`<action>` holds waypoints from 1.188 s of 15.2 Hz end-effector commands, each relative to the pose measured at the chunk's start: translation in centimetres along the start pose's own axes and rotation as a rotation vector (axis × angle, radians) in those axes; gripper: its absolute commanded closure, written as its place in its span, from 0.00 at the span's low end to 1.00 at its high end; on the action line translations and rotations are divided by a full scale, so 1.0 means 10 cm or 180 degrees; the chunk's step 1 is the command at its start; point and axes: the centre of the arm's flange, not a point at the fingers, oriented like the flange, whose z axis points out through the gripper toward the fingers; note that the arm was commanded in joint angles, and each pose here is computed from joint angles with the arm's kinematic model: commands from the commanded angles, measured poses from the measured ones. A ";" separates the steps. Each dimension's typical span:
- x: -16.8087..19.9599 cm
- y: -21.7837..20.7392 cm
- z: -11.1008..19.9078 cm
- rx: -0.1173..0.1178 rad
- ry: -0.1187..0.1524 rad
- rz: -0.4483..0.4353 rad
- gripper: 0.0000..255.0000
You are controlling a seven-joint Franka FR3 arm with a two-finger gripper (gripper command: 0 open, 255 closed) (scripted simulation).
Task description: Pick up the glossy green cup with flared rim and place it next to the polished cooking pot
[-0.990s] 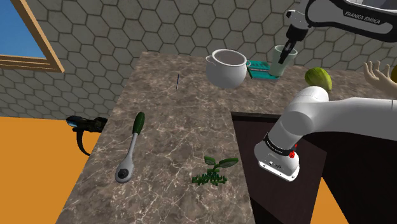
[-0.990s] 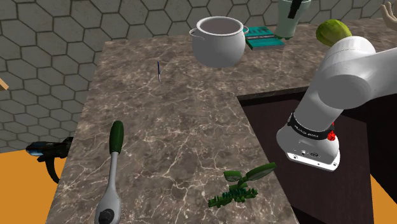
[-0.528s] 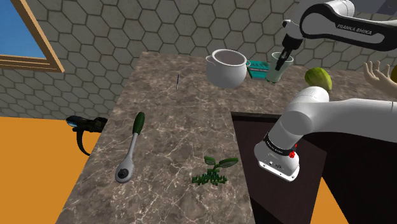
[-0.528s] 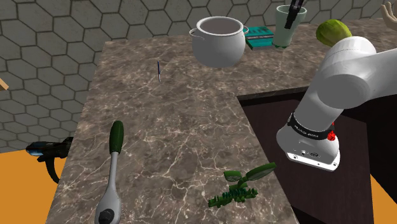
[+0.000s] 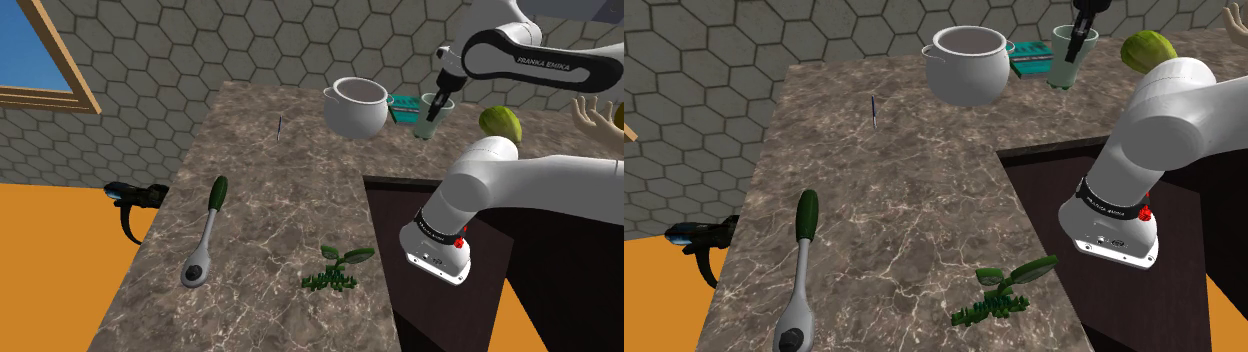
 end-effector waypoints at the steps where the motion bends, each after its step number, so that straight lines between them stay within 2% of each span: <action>1: -0.01 -0.01 0.11 -0.0001 0.0002 0.0000 1.00; 12: -0.02 -0.10 0.68 -0.0001 0.0002 0.0000 1.00; 18: -0.02 -0.10 0.70 -0.0001 0.0002 0.0000 1.00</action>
